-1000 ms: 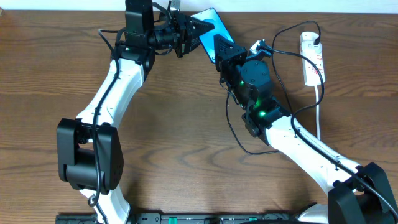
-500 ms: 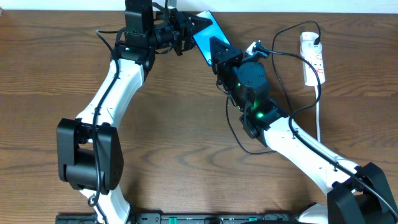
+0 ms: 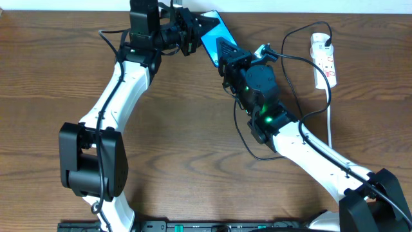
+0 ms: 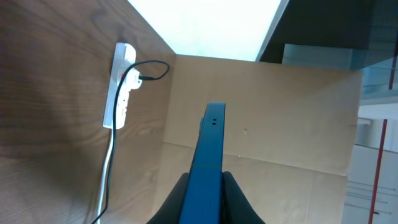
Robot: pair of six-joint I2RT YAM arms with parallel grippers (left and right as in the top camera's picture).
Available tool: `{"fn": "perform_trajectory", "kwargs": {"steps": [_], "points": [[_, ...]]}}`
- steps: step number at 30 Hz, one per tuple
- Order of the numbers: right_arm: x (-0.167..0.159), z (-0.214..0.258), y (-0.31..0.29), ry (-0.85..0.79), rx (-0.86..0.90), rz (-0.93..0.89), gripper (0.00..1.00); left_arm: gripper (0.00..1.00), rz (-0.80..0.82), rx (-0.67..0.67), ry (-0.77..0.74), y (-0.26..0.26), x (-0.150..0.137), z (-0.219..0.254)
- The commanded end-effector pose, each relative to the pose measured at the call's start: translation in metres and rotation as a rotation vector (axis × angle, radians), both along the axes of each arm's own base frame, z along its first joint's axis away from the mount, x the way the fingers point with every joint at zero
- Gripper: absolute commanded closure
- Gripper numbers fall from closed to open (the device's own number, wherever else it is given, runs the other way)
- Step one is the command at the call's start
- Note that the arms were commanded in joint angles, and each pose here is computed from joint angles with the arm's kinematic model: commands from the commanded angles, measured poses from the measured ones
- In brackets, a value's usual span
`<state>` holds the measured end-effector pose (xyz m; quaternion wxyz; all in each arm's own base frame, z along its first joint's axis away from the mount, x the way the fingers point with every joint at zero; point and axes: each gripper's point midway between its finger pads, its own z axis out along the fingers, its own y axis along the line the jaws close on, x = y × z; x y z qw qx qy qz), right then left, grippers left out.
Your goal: Plug charger to phone and switch on socket
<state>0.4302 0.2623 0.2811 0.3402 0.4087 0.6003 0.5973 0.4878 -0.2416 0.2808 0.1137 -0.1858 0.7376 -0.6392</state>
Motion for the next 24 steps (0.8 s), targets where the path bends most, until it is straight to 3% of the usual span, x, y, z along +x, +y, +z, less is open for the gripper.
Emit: {"fn": "perform_trajectory", "kwargs": {"steps": [1,9,15,24], "points": [[-0.04,-0.037,0.056,0.022,-0.142,0.28,0.96,0.93,0.036,-0.017,-0.052,-0.009,0.001,0.03],[-0.036,-0.037,0.051,-0.015,-0.205,0.269,0.74,0.93,0.06,-0.013,-0.054,-0.004,0.006,0.03],[-0.026,-0.037,0.039,-0.086,-0.316,0.25,0.67,0.92,0.09,-0.011,-0.055,0.012,0.013,0.03],[-0.019,-0.009,0.01,-0.317,-0.57,0.273,0.66,0.92,0.132,-0.016,-0.052,0.047,0.024,0.03]]}}
